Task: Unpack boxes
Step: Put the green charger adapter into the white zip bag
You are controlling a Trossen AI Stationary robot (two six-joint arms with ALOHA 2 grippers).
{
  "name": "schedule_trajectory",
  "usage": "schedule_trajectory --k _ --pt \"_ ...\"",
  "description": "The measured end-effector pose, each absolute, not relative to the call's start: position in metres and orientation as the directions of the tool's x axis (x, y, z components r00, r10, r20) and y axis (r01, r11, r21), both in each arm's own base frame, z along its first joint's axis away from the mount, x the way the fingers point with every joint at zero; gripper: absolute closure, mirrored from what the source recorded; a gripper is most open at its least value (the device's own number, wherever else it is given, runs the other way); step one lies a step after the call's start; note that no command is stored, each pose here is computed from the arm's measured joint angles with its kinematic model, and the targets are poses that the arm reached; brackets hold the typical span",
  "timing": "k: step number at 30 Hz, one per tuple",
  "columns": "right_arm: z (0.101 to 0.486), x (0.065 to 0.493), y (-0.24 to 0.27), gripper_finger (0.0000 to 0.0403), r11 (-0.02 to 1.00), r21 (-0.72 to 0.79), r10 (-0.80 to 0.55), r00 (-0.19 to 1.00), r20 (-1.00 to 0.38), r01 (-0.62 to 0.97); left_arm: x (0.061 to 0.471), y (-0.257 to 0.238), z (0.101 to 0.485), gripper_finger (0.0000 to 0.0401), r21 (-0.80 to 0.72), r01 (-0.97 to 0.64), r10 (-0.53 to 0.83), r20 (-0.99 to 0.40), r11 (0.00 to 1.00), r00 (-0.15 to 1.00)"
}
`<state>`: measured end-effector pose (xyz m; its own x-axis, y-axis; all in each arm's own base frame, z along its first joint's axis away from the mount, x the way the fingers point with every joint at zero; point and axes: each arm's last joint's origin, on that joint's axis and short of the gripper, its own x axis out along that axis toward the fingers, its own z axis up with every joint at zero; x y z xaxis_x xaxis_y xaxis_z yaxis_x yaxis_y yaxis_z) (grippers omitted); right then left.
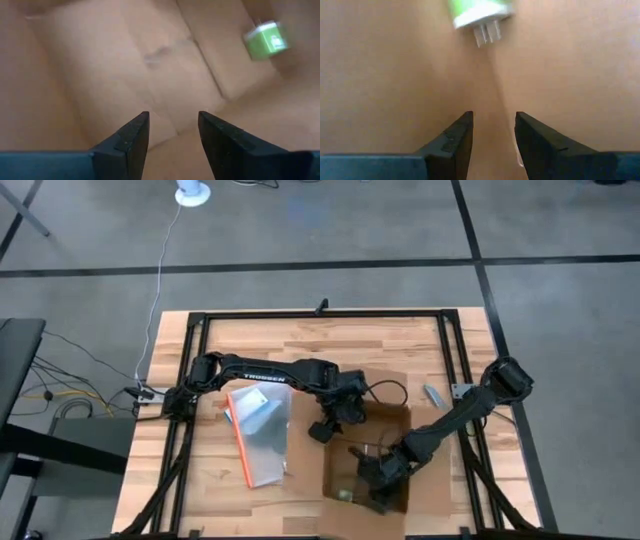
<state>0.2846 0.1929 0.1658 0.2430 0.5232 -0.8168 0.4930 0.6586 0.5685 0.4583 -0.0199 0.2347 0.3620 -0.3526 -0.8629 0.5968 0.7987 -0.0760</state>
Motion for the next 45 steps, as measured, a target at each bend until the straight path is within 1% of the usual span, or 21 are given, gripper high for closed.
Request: schedule_trajectory --k 2,4,9,13,18,21,25,27,29,31,33,37,38,42,45 --pt "0.166 0.29 0.189 0.0274 0.615 0.579 0.523 0.273 -0.808 0.535 0.459 -0.021 0.235 0.0244 -0.074 0.6 -0.355 -0.861 0.797 0.365" --pt "0.167 0.292 0.188 0.0275 0.611 0.586 0.525 0.283 -0.803 0.532 0.458 -0.021 0.234 0.0244 -0.08 0.598 -0.355 -0.864 0.797 0.358" --pt "0.157 0.29 0.196 0.0275 0.654 0.586 0.558 0.218 -0.801 0.478 0.457 -0.021 0.235 0.0244 -0.081 0.598 -0.353 -0.867 0.798 0.353" --pt "0.156 0.287 0.201 0.0275 0.646 0.615 0.627 0.145 -0.765 0.452 0.456 -0.022 0.234 0.0244 -0.092 0.597 -0.357 -0.87 0.797 0.342" --pt "0.155 0.286 0.204 0.0275 0.635 0.625 0.654 0.115 -0.748 0.454 0.456 -0.024 0.234 0.0244 -0.092 0.603 -0.359 -0.869 0.793 0.34" --pt "0.142 0.285 0.206 0.0275 0.637 0.606 0.675 0.033 -0.737 0.477 0.457 -0.025 0.235 0.0244 -0.091 0.605 -0.365 -0.864 0.791 0.347" --pt "0.118 0.286 0.213 0.0275 0.619 0.604 0.737 -0.104 -0.668 0.501 0.457 -0.031 0.236 0.0244 -0.102 0.619 -0.386 -0.856 0.779 0.345" --pt "0.11 0.286 0.215 0.0275 0.617 0.606 0.747 -0.132 -0.652 0.503 0.457 -0.033 0.236 0.0244 -0.102 0.625 -0.391 -0.853 0.774 0.346" --pt "0.106 0.288 0.215 0.0277 0.614 0.604 0.748 -0.132 -0.65 0.508 0.457 -0.035 0.236 0.0244 -0.102 0.628 -0.392 -0.853 0.772 0.344" --pt "0.103 0.291 0.214 0.0286 0.609 0.603 0.751 -0.131 -0.647 0.515 0.457 -0.036 0.236 0.0244 -0.098 0.631 -0.391 -0.854 0.769 0.343" --pt "0.102 0.291 0.214 0.0305 0.609 0.604 0.751 -0.128 -0.648 0.514 0.457 -0.037 0.236 0.0244 -0.09 0.631 -0.384 -0.856 0.77 0.346" --pt "0.101 0.289 0.217 0.0384 0.621 0.617 0.749 -0.134 -0.649 0.484 0.458 -0.036 0.237 0.0244 -0.067 0.626 -0.366 -0.856 0.777 0.364" --pt "0.102 0.289 0.217 0.0392 0.62 0.618 0.75 -0.133 -0.648 0.484 0.458 -0.034 0.238 0.0244 -0.062 0.622 -0.359 -0.859 0.781 0.365" --pt "0.108 0.295 0.218 0.0402 0.614 0.621 0.751 -0.119 -0.649 0.488 0.456 -0.033 0.242 0.0244 -0.053 0.624 -0.356 -0.857 0.779 0.372" --pt "0.118 0.3 0.214 0.0403 0.606 0.624 0.745 -0.077 -0.663 0.493 0.453 -0.032 0.248 0.0244 -0.042 0.623 -0.344 -0.862 0.781 0.373"
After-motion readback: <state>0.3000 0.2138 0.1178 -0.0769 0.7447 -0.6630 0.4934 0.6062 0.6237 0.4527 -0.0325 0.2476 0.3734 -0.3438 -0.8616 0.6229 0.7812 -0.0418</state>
